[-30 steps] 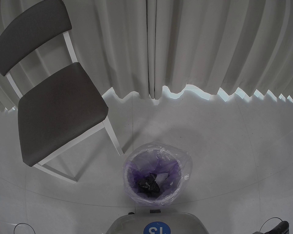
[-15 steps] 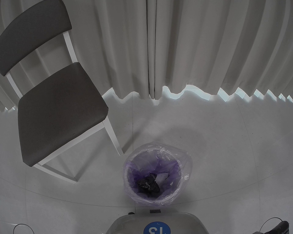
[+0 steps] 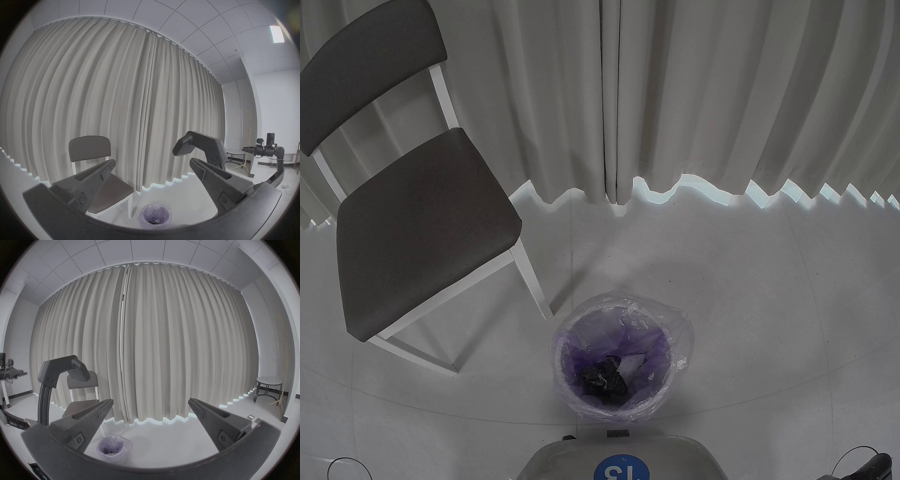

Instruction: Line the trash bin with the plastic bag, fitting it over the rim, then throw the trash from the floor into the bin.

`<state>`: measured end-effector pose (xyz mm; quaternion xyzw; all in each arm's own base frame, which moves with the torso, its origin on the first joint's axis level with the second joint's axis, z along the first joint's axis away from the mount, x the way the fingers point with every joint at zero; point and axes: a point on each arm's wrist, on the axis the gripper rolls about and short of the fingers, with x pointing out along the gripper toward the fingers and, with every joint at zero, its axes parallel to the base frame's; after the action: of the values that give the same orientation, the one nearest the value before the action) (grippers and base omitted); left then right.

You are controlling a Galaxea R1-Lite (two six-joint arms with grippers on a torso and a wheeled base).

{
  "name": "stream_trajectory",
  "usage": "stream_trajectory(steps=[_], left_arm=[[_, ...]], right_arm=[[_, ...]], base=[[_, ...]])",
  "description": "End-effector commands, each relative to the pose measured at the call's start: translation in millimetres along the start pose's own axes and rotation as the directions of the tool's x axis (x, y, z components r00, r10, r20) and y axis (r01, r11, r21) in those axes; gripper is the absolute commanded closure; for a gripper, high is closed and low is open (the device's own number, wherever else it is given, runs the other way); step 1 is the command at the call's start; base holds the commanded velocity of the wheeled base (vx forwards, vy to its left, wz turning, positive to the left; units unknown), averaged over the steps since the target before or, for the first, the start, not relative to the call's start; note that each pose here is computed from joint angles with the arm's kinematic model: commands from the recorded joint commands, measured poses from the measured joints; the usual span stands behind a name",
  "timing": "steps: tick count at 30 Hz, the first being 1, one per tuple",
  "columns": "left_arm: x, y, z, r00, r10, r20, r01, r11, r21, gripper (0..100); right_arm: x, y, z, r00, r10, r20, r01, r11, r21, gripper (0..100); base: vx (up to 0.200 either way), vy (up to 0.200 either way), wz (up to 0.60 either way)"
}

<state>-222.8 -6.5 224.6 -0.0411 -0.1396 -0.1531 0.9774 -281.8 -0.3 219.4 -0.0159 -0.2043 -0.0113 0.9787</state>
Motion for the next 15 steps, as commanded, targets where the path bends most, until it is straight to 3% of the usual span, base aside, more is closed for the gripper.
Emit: stream_trajectory(steps=[1, 3, 6, 9, 13, 15], left_arm=[[46.4, 17.2, -13.6, 0.996, 0.051, 0.072, -0.052, 0.999, 0.011, 0], [65.4, 25.6, -21.5, 0.987, 0.115, 0.113, -0.118, 0.993, 0.020, 0], [77.9, 31.5, -30.2, 0.980, 0.155, 0.125, -0.158, 0.987, 0.018, 0], [96.4, 40.1, -50.9, 0.979, 0.181, 0.094, -0.183, 0.983, 0.012, 0], [112.1, 48.1, -75.3, 0.981, 0.189, 0.047, -0.191, 0.981, 0.026, 0], [118.2, 51.6, -87.2, 0.980, 0.196, 0.023, -0.197, 0.979, 0.051, 0]], right_arm=[[14.9, -0.1, -0.2, 1.000, -0.017, 0.009, 0.017, 0.999, -0.036, 0], [27.6, -0.5, 1.5, 0.998, -0.040, 0.039, 0.042, 0.998, -0.056, 0], [40.5, -0.7, -1.6, 0.998, -0.062, 0.032, 0.064, 0.996, -0.057, 0], [59.8, 0.1, -17.5, 0.996, -0.063, -0.066, 0.061, 0.998, -0.032, 0], [90.8, 1.8, -46.0, 0.978, -0.048, -0.205, 0.061, 0.996, 0.059, 0], [105.9, 2.5, -59.7, 0.971, -0.047, -0.235, 0.064, 0.996, 0.067, 0]], base=[[0.000, 0.000, 0.00], [0.000, 0.000, 0.00], [0.000, 0.000, 0.00], [0.000, 0.000, 0.00], [0.000, 0.000, 0.00], [0.000, 0.000, 0.00]])
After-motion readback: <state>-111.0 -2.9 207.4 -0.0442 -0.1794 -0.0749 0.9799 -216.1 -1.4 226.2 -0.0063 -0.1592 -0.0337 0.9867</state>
